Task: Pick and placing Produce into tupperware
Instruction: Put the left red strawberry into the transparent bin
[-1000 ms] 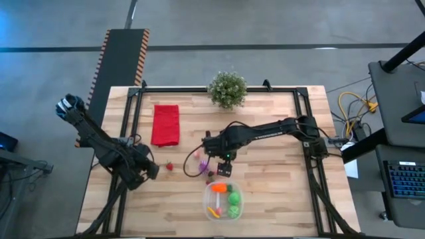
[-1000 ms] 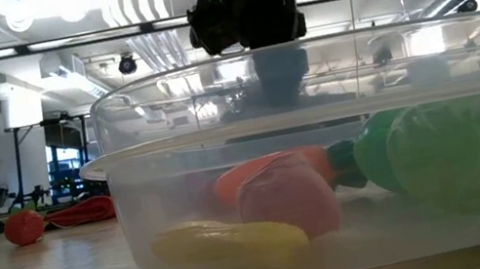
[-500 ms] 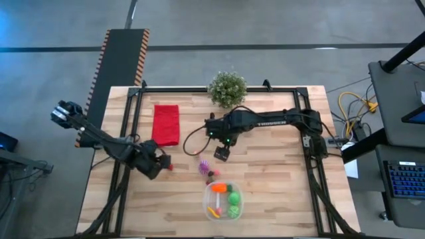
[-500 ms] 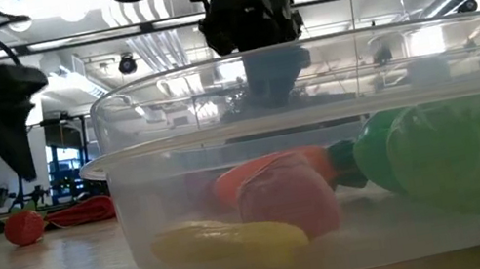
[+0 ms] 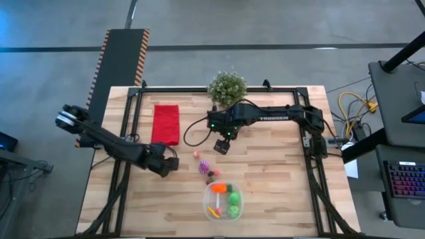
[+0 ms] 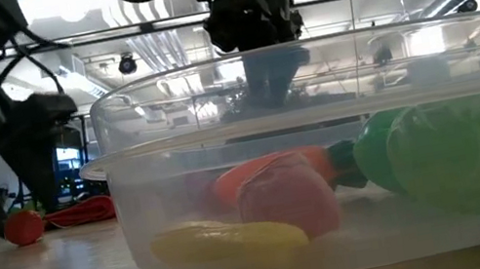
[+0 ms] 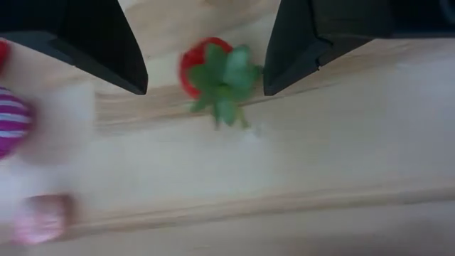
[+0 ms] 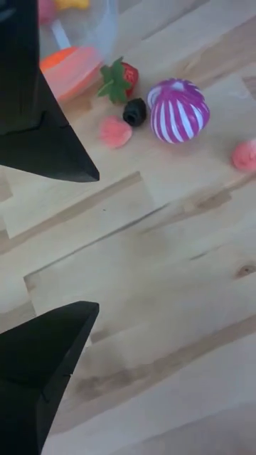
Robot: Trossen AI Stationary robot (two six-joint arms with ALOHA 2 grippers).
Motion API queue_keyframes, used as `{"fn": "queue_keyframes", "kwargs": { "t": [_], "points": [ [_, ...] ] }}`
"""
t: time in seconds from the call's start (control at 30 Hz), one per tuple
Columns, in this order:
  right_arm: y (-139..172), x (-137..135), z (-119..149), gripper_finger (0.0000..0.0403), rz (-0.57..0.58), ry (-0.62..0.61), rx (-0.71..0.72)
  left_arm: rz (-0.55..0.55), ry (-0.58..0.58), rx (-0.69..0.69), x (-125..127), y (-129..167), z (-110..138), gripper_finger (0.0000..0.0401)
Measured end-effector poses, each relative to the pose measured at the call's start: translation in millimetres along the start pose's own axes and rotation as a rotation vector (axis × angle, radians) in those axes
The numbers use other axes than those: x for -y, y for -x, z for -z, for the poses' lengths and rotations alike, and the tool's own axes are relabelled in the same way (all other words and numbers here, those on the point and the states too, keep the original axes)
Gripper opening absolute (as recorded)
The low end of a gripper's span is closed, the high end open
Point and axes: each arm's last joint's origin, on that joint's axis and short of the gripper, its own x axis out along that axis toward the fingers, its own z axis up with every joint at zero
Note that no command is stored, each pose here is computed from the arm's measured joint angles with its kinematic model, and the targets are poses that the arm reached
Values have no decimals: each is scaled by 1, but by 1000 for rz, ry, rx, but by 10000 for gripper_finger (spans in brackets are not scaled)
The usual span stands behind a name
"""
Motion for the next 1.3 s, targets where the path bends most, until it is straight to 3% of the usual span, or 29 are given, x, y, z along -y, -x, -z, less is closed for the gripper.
{"fn": "queue_keyframes", "kwargs": {
  "t": [0.2, 0.57, 0.73, 0.87, 1.0, 1.17, 1.3],
  "points": [
    [1, 4, -2, 274, 1, 33, 4, -46, -5, -19, 2, -7, 3, 226],
    [3, 8, 1, 272, 9, 82, -22, -19, 10, -24, 10, -7, 3, 128],
    [11, 15, 1, 270, 18, 98, -17, 12, 16, -25, 15, -1, 3, 128],
    [30, 29, 8, 265, 91, 80, -4, 64, -13, -25, 26, 9, 2, 138],
    [48, 56, 20, 263, 145, -4, 5, 155, -122, 8, 47, 25, 0, 140],
    [65, 93, 50, 263, 170, -145, 14, 278, -419, 70, 81, 49, -1, 141],
    [68, 104, 82, 263, 180, -226, 25, 362, -626, 120, 111, 65, 2, 141]
  ]
}}
